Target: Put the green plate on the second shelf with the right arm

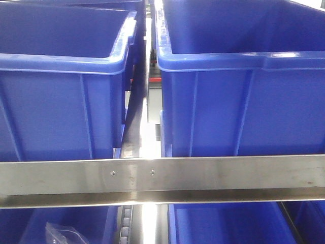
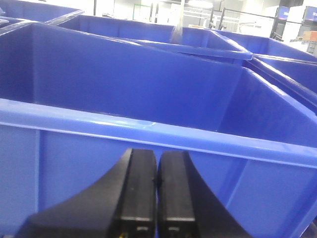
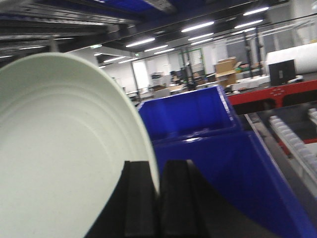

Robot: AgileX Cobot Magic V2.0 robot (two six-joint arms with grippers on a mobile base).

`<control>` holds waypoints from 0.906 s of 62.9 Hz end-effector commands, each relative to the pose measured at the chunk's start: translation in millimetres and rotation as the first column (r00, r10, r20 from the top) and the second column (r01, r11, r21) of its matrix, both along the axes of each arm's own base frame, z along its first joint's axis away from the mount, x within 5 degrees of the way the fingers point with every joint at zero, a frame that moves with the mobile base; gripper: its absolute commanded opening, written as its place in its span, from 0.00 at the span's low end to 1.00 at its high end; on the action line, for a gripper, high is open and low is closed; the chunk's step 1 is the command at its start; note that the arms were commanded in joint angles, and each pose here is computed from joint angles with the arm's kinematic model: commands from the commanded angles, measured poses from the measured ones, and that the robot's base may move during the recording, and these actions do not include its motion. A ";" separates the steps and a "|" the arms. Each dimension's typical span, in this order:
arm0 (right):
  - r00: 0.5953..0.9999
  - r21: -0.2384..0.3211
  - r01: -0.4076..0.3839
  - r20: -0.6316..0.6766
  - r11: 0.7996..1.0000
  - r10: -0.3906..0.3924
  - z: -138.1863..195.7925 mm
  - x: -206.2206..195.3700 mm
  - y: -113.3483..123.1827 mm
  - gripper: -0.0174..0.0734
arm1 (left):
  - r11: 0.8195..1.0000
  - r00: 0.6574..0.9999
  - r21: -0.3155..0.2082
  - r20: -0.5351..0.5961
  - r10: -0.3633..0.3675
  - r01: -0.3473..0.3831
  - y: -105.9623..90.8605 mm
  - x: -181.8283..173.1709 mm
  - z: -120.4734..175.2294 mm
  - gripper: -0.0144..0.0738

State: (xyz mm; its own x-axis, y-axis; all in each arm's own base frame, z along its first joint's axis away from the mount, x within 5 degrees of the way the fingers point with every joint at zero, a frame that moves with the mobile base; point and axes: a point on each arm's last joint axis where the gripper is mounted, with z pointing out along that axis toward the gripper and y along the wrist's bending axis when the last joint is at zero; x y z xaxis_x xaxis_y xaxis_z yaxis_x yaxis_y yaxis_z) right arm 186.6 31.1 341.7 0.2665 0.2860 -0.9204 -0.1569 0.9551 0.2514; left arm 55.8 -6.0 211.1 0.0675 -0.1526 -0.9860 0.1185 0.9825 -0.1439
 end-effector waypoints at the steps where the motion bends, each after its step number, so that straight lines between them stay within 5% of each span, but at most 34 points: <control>1: 0.984 -0.029 0.108 0.145 0.994 -0.102 18.7 30.3 -3.4 0.25 | 1.000 0.999 -0.015 0.053 -0.002 0.003 0.0 -0.1 -5.8 0.31; 19: 0.991 -0.088 0.129 0.056 0.988 -0.124 15.0 114.5 5.2 0.28 | 1.000 0.999 -0.015 0.053 -0.002 0.003 0.0 -0.1 -5.8 0.31; 31: 0.997 -0.154 0.079 0.026 0.985 -0.076 23.0 121.0 12.0 0.53 | 1.000 0.999 -0.015 0.053 -0.002 0.003 0.0 -0.1 -5.8 0.31; 38: 0.998 -0.162 0.063 -0.020 0.985 -0.068 20.4 121.7 12.7 0.59 | 1.000 0.999 -0.015 0.053 -0.002 0.003 0.0 -0.1 -5.8 0.31; 48: 0.998 -0.158 0.055 -0.017 0.986 -0.059 31.3 111.0 11.8 0.54 | 1.000 0.999 -0.015 0.053 -0.002 0.003 0.0 -0.1 -5.8 0.31; 57: 0.999 -0.156 0.032 -0.034 0.987 -0.038 50.4 87.4 9.3 0.27 | 1.000 0.999 -0.015 0.053 -0.002 0.003 0.0 -0.1 -5.8 0.31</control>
State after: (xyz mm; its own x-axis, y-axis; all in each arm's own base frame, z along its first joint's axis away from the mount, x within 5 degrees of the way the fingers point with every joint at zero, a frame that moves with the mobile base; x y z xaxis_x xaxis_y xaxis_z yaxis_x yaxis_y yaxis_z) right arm 295.6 44.8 351.9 0.1044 0.1245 -0.9867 -0.1009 0.9883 0.1140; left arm 55.8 -6.0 211.1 0.0675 -0.1526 -0.9860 0.1185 0.9825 -0.1439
